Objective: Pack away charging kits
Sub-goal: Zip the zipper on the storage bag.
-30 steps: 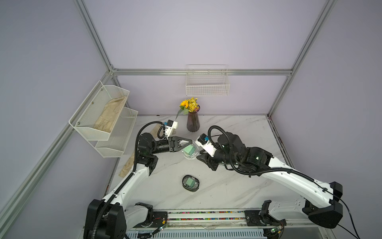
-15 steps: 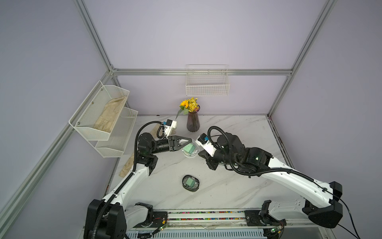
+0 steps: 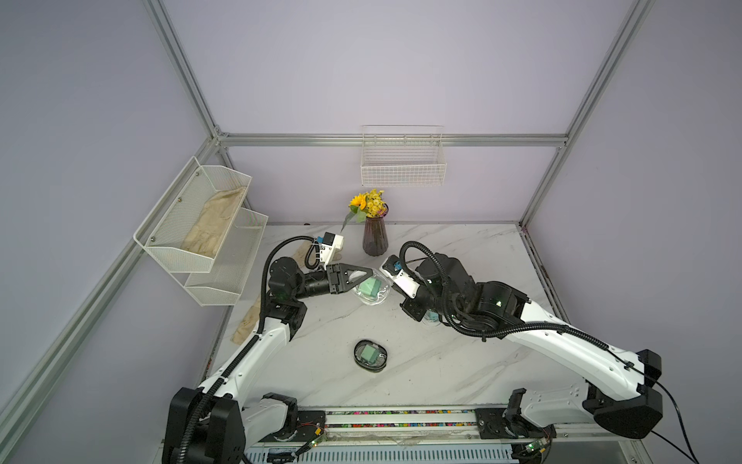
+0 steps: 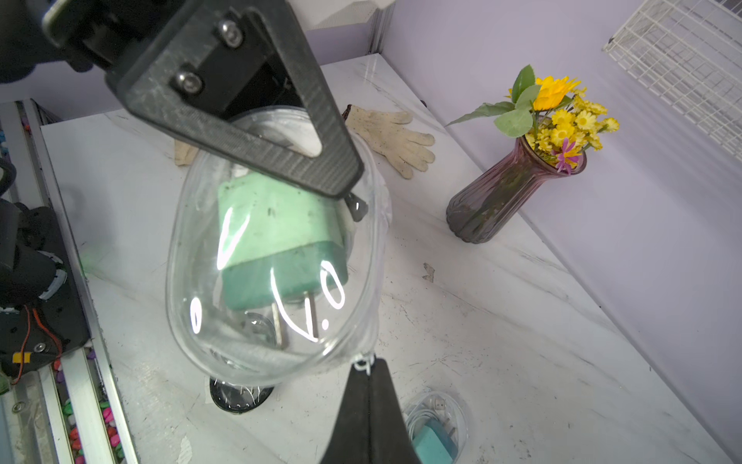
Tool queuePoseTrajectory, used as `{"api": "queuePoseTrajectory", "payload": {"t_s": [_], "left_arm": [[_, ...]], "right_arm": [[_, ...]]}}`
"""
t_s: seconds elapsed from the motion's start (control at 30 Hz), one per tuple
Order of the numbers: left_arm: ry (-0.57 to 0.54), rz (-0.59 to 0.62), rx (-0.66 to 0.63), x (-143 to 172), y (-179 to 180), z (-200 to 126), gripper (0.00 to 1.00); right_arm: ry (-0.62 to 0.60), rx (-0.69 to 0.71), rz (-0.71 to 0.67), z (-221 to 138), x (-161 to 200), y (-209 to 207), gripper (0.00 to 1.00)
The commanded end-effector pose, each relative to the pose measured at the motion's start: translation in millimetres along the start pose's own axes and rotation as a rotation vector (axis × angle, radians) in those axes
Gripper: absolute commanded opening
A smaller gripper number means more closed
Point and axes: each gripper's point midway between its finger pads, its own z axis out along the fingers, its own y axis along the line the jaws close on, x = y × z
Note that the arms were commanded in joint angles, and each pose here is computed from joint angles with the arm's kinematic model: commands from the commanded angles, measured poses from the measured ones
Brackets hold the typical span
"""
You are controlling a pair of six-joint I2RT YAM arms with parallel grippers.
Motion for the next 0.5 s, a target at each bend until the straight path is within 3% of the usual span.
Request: {"api": "queuePoseTrajectory", "payload": {"t_s": [0.0, 0.07, 0.2, 0.47], "left_arm": [[0.111, 0.141, 0.087, 11, -43, 0, 0.0], [0.11, 0.15, 0.087, 12, -43, -1, 0.0], [0.114, 0.18, 0.086, 11, -45, 0, 0.0], [0.206, 0.229, 0.122, 30, -49, 3, 0.0]], "right_arm": [[-0.092, 0.057, -0.049, -15, -32, -19, 0.0], [-0.063, 0.034, -0.08, -11, -28, -12, 0.0], [0.113, 0.016, -0.153, 20, 4, 8, 0.0], [-0.026, -0.06, -0.12, -14, -38, 18, 0.0]]}}
